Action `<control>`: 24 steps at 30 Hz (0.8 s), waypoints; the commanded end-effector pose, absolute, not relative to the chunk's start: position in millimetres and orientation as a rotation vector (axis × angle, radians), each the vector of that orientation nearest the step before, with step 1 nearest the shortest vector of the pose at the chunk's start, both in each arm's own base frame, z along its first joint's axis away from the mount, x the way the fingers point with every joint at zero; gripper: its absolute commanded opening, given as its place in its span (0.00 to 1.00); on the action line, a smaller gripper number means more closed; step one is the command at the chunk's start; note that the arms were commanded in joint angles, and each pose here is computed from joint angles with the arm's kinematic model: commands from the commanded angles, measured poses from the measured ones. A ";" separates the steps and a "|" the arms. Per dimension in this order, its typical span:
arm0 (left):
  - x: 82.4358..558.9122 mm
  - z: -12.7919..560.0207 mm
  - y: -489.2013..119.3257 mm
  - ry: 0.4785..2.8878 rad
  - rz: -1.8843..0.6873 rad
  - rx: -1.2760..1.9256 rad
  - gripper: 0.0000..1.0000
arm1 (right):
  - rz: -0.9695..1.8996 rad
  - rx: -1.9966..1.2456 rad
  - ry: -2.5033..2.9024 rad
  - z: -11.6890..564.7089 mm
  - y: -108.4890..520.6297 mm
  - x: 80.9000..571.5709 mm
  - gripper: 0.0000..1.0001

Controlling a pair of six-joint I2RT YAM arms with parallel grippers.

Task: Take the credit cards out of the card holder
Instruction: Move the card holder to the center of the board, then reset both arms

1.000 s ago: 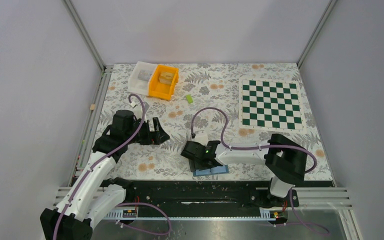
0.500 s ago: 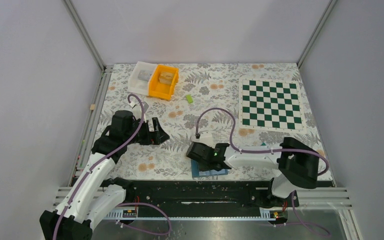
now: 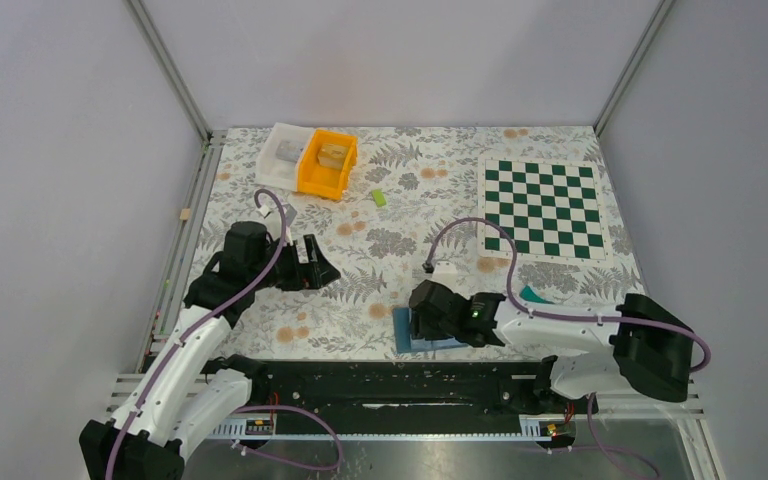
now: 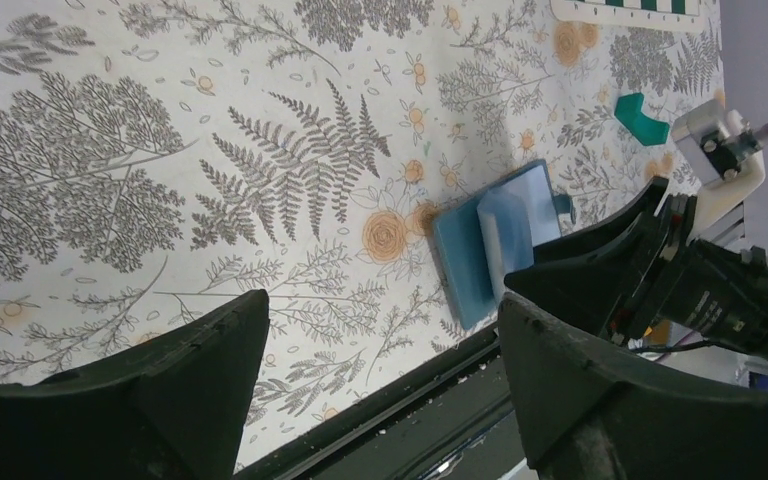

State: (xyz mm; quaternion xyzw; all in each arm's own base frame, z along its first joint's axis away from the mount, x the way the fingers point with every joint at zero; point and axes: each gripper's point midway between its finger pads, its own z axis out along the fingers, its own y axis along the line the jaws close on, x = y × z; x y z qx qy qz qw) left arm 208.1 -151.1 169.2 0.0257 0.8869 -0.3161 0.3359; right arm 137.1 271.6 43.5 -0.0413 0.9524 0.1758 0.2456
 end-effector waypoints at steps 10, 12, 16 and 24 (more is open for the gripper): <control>220.0 177.0 -169.5 2.281 -0.890 0.024 0.82 | 0.421 0.075 2.514 50.0 204.0 157.7 0.50; 225.5 182.6 -167.1 2.263 -0.864 0.015 0.82 | 0.419 0.079 2.495 59.4 198.0 160.2 0.63; 232.2 206.5 -164.0 2.178 -0.836 0.049 0.83 | 0.402 0.022 2.452 89.5 186.4 162.2 0.76; 213.7 280.5 -163.2 1.932 -0.870 0.206 0.99 | 0.424 -0.030 2.223 189.8 142.3 160.8 0.99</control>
